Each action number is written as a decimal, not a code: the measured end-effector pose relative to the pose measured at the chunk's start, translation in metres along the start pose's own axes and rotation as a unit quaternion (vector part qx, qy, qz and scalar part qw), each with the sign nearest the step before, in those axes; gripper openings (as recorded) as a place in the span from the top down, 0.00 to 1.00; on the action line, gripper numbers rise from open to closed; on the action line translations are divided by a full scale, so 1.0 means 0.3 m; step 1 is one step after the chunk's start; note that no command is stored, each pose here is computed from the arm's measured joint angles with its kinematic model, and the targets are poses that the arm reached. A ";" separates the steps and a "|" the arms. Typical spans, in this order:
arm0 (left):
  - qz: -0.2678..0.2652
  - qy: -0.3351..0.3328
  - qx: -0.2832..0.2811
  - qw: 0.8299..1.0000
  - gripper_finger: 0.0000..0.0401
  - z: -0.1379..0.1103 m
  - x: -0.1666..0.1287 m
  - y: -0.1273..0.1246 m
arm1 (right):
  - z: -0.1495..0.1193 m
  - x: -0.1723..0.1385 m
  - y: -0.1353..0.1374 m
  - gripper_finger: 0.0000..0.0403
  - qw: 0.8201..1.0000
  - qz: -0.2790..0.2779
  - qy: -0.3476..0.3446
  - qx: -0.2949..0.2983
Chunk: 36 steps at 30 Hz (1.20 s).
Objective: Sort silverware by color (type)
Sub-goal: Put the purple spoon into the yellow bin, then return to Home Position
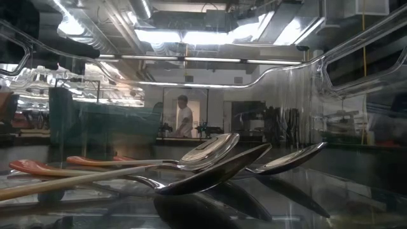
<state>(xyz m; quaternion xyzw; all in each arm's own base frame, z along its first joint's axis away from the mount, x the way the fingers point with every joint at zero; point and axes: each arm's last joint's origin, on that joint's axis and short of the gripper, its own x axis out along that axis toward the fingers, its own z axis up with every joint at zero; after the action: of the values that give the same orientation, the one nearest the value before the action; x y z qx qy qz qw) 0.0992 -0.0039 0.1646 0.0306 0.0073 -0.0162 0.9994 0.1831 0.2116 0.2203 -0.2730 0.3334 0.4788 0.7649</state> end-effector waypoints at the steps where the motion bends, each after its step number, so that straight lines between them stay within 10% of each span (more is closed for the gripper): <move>1: 0.000 0.000 0.000 1.000 0.78 0.000 0.000 0.000 | -0.002 0.000 0.001 1.00 1.000 0.004 0.002 0.000; 20: 0.000 0.000 0.000 1.000 0.78 0.000 0.000 0.000 | -0.062 -0.015 0.049 1.00 0.979 0.160 0.077 0.105; 36: 0.000 0.000 0.000 1.000 0.78 0.000 0.000 0.000 | -0.077 -0.149 0.055 1.00 0.986 0.072 0.088 0.123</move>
<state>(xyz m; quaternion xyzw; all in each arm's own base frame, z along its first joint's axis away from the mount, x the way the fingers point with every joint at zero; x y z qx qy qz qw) 0.0992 -0.0038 0.1646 0.0306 0.0072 -0.0161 0.9994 0.1479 0.1766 0.2387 -0.1932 0.4746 0.4616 0.7241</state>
